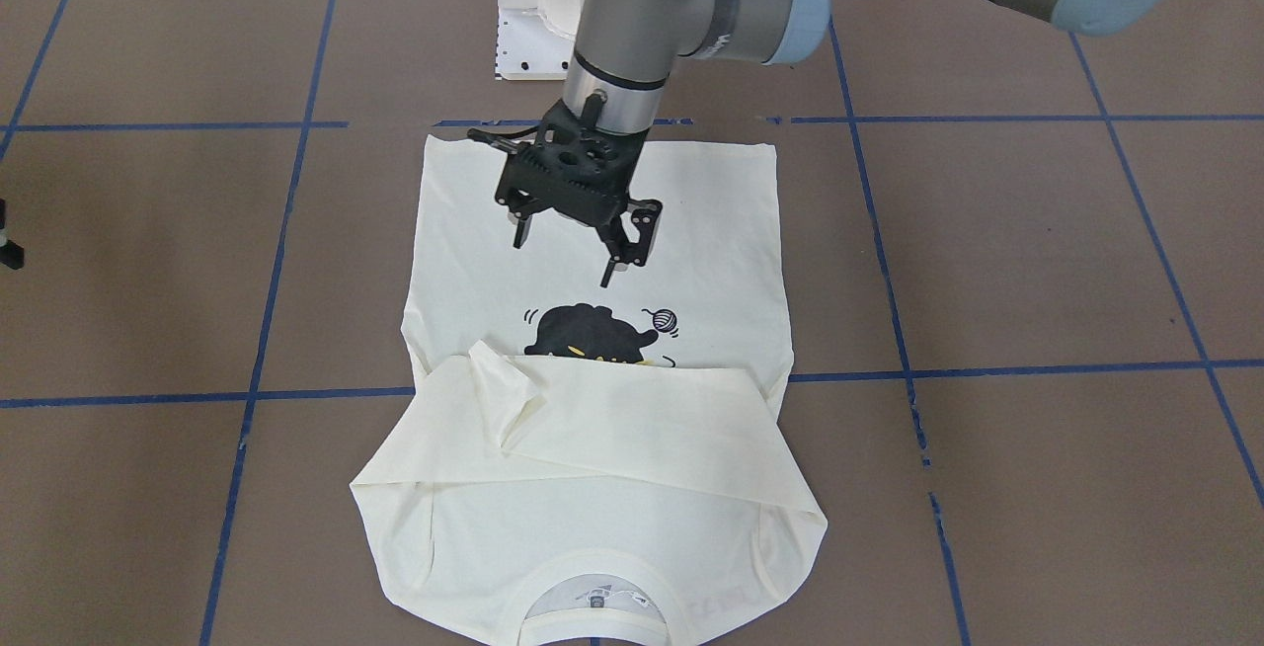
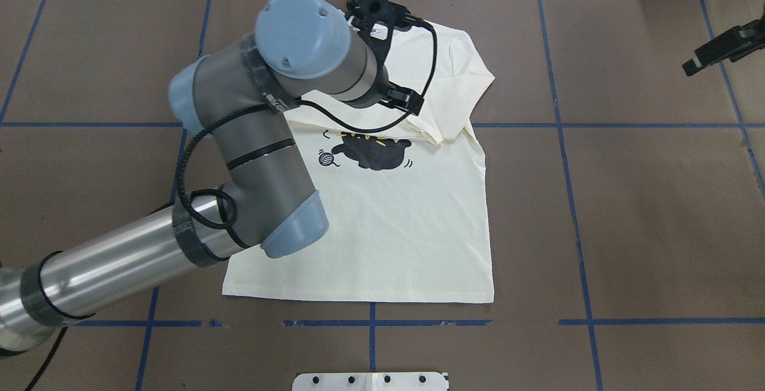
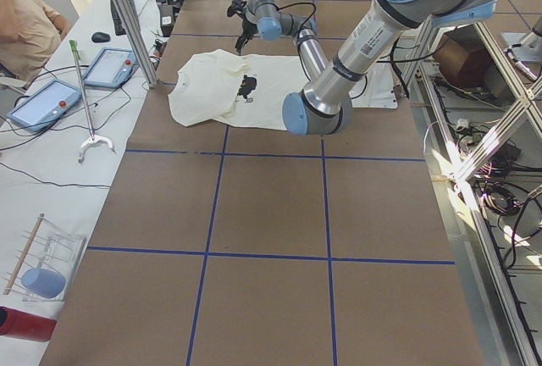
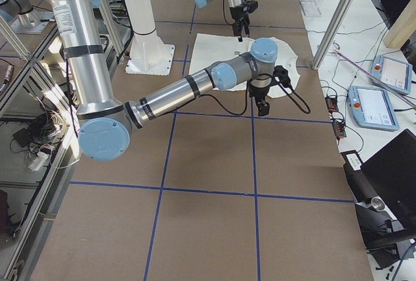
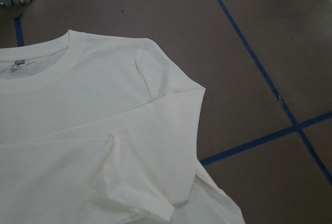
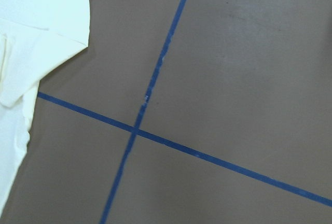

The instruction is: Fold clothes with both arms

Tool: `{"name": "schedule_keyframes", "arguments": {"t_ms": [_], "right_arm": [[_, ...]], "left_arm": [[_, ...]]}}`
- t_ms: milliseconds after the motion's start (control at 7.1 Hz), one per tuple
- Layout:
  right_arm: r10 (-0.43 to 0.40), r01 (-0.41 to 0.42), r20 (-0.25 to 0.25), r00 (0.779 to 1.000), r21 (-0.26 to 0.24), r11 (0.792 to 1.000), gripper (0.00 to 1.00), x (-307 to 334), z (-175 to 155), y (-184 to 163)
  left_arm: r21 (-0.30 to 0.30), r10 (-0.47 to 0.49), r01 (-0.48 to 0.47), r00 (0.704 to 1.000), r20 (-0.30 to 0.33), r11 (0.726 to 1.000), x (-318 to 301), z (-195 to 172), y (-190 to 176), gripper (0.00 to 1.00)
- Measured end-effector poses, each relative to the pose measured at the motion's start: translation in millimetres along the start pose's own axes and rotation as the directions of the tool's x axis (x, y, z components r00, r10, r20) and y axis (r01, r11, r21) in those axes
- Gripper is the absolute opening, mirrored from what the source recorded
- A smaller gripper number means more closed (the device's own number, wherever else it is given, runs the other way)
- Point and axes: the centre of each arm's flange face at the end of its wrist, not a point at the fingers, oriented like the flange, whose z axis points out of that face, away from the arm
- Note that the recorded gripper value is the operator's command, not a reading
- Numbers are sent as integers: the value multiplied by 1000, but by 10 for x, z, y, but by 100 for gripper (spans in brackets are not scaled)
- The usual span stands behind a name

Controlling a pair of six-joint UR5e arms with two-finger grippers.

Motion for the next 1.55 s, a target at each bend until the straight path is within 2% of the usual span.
{"name": "schedule_keyframes", "arguments": {"t_ms": [141,564,845,1127,1268,1409,1550], "right_arm": [[60,-60,-19,998,22,998,100,-624,226,-194],[175,-159,-133,976,125,979,100,-2525,1198,-750],[239,-208,-189,952,171,963,99,-3449,1690,-1195],[287,-238,-254,924,208,949,99,-4036,2063,-1409],[289,-230,-290,912,221,948,91,-4213,2241,-1413],[278,-208,-332,901,233,950,77,-4291,2415,-1371],[265,-184,-369,891,240,953,69,-4333,2579,-1306]], "left_arm": [[-19,45,-45,999,23,999,-447,-184,81,100],[-30,174,-173,985,16,984,-1413,-627,290,100],[-51,241,-242,970,-18,969,-1843,-772,350,100],[-63,269,-272,962,-42,960,-2172,-812,461,100],[-66,269,-272,962,-44,960,-2229,-803,491,100],[-68,267,-269,963,-45,961,-2253,-795,503,100],[-70,263,-266,964,-44,962,-2265,-786,510,100]]}}
